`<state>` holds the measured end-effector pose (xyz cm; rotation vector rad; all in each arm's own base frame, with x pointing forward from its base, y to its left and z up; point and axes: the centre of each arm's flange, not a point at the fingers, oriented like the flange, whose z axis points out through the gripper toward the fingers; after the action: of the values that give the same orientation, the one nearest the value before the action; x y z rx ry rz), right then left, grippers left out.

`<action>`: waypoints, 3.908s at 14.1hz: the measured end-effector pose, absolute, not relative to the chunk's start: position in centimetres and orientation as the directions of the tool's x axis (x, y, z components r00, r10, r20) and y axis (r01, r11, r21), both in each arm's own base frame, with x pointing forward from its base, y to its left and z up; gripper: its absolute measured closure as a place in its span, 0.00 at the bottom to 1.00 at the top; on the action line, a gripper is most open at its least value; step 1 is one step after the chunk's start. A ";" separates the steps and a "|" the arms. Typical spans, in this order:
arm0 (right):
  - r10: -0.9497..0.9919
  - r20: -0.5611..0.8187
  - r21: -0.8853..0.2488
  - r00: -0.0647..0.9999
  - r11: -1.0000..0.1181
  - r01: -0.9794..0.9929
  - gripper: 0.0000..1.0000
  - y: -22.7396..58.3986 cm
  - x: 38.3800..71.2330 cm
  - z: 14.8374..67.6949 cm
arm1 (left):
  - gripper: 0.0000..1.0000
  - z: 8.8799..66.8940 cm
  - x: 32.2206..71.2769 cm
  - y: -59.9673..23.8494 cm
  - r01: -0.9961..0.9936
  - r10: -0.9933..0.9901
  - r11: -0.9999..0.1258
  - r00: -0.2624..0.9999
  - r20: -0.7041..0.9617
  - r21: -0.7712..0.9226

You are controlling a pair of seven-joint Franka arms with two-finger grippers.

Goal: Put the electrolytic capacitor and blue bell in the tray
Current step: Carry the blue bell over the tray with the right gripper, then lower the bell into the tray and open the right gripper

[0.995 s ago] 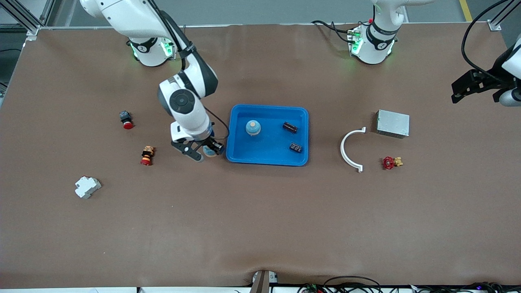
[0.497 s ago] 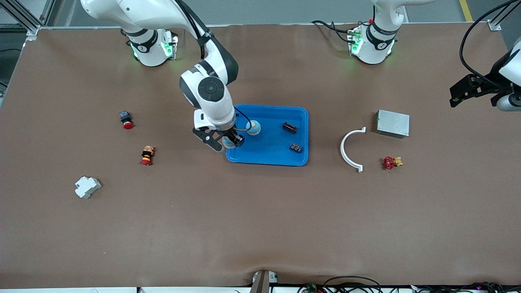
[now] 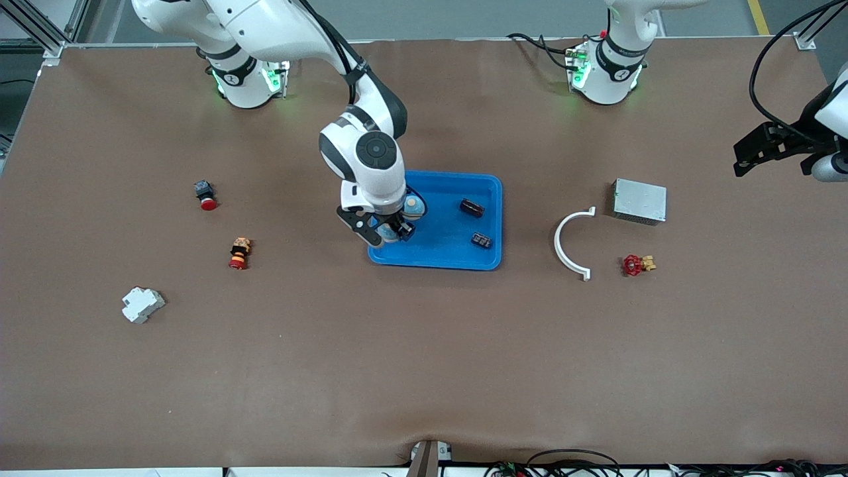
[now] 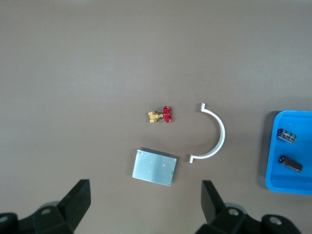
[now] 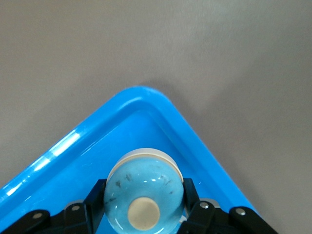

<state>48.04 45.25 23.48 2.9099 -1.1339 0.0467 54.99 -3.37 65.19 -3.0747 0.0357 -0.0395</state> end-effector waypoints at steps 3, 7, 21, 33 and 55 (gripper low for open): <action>-0.689 0.049 0.004 0.723 -0.724 -0.690 0.33 46.6 47.9 22.2 | 0.00 65.2 55.0 -3.4 -0.006 -0.007 -0.998 1.000 0.026 -0.066; -0.693 0.054 -0.013 0.719 -0.721 -0.693 0.33 46.9 48.4 21.4 | 0.00 65.4 55.0 -3.3 -0.003 -0.005 -0.998 0.999 0.031 -0.066; -0.709 0.057 -0.027 0.703 -0.705 -0.709 0.33 47.8 48.4 18.6 | 0.00 65.8 54.9 -3.1 0.002 -0.001 -0.998 0.999 0.040 -0.066; -0.705 0.078 -0.031 0.705 -0.708 -0.705 0.00 47.7 48.9 18.6 | 0.00 65.9 54.8 -2.9 0.005 0.002 -0.998 0.999 0.042 -0.066; -0.473 0.039 0.154 0.880 -0.867 -0.473 0.00 34.7 58.3 31.5 | 0.00 65.9 54.8 -2.8 0.005 0.002 -0.998 0.999 0.038 -0.066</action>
<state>58.32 34.71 31.51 2.8902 -0.7328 0.0003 54.82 -2.81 65.87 -3.0750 -0.0056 -0.0589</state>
